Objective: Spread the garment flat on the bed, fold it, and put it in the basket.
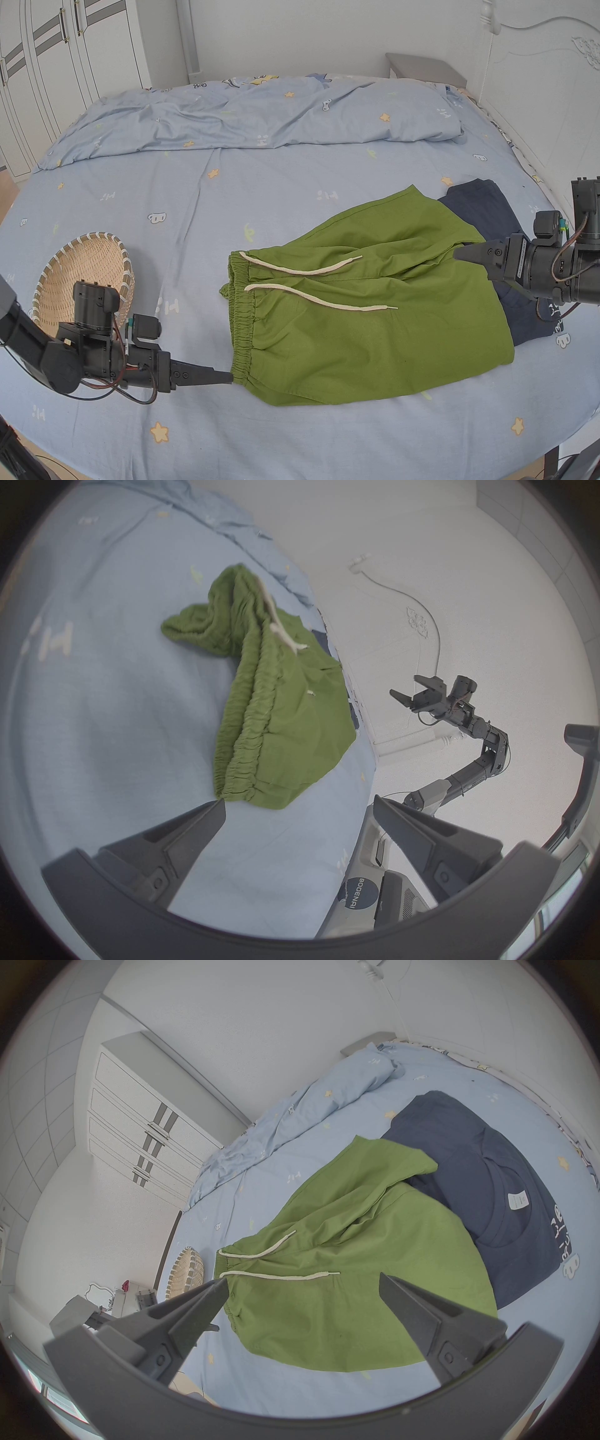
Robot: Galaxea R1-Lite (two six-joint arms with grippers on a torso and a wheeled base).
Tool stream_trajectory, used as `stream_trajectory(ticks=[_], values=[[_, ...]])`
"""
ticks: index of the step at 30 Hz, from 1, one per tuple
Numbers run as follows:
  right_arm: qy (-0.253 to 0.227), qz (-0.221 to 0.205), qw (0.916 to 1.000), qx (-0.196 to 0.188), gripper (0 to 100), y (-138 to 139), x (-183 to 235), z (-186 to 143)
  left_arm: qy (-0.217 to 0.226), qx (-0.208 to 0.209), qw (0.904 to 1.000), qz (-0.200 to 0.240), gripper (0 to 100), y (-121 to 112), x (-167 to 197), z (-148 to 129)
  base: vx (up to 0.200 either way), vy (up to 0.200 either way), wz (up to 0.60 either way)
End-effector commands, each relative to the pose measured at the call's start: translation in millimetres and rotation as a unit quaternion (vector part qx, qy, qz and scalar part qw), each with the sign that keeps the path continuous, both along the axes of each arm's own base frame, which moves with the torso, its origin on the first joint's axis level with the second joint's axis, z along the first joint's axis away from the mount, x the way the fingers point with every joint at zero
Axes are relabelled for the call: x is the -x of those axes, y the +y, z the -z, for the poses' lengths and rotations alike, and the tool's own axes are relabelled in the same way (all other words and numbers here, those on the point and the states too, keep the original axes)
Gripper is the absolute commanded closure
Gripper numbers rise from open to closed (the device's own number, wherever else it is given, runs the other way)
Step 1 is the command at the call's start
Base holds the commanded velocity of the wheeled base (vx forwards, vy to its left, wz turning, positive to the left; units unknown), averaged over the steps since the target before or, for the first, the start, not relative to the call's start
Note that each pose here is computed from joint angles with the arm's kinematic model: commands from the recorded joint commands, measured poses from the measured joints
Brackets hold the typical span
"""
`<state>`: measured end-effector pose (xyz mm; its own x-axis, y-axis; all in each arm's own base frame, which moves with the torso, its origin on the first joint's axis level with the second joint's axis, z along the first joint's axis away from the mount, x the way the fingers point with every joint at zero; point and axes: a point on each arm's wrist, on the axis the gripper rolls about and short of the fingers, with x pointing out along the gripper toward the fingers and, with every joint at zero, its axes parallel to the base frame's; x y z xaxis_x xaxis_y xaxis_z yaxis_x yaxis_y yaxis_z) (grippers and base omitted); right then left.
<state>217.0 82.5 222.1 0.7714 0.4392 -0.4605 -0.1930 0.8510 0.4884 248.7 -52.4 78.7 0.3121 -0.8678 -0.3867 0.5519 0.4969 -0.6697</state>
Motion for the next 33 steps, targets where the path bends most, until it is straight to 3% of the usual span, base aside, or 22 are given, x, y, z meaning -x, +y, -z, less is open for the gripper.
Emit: stream_trajectory(ticks=[1,33], values=[[-0.01,0.005,0.9999,-0.001,0,-4.3,4.3,-0.4,0.052,-0.003,0.9985,0.016,0,-8.5,-17.8,34.1,0.0,0.0,0.0],[-0.014,0.001,0.9999,-0.003,0,-1.8,4.3,-0.6,0.055,0.011,0.9982,0.022,0,-25.5,-47.8,50.4,0.0,0.0,0.0]])
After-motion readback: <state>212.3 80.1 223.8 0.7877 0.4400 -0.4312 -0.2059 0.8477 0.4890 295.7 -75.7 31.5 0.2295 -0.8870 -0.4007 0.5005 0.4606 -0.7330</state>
